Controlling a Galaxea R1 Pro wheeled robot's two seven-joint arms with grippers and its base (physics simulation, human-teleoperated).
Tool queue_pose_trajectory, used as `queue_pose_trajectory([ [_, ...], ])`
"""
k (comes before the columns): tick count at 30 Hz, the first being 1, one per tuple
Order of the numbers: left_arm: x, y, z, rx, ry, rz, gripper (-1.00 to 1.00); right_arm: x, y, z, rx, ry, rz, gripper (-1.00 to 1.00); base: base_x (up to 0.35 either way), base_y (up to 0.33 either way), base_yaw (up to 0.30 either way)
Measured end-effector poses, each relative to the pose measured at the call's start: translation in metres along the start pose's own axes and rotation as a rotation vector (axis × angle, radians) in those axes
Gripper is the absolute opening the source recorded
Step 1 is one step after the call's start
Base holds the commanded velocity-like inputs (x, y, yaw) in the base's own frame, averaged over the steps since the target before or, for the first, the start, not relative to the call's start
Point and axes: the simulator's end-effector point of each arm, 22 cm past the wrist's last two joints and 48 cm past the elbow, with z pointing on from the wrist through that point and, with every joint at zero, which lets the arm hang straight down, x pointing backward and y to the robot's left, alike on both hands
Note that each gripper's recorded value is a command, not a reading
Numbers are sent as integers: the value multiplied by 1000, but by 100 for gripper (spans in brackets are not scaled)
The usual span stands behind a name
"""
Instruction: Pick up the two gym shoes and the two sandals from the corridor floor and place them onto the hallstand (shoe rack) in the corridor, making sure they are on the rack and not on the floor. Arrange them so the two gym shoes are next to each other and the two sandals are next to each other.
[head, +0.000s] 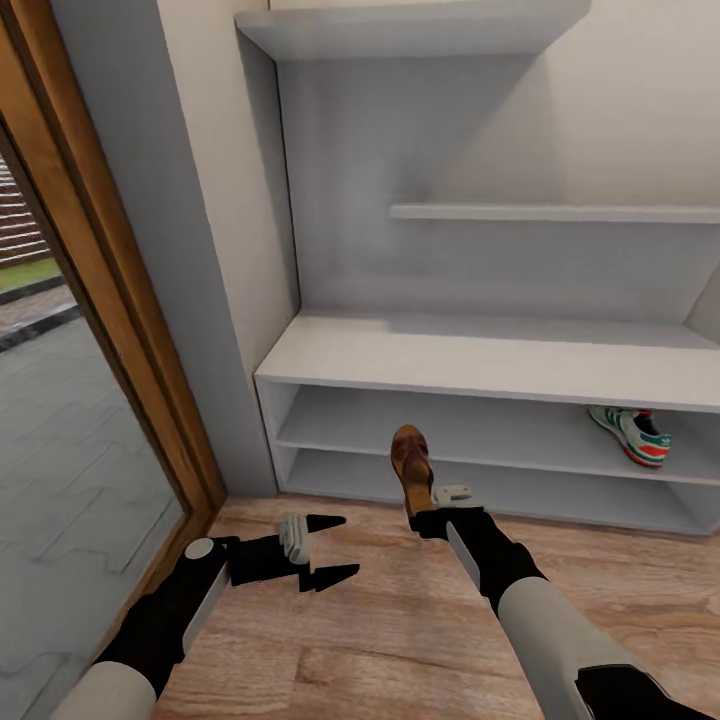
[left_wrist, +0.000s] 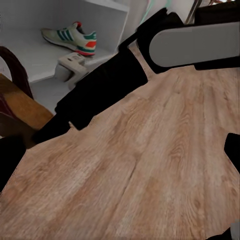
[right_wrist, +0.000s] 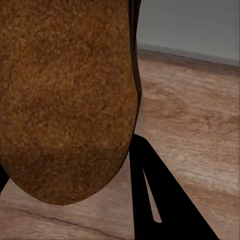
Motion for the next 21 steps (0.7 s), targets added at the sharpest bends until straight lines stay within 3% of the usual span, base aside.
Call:
queue_pose_trajectory([
  [10, -1, -2, 3, 4, -5, -1, 100, -3, 0, 0, 1, -9, 0, -100, 298, -65, 0],
  [21, -1, -2, 3, 4, -4, -2, 100, -3, 0, 0, 1, -10, -1, -100, 47, -6, 0],
])
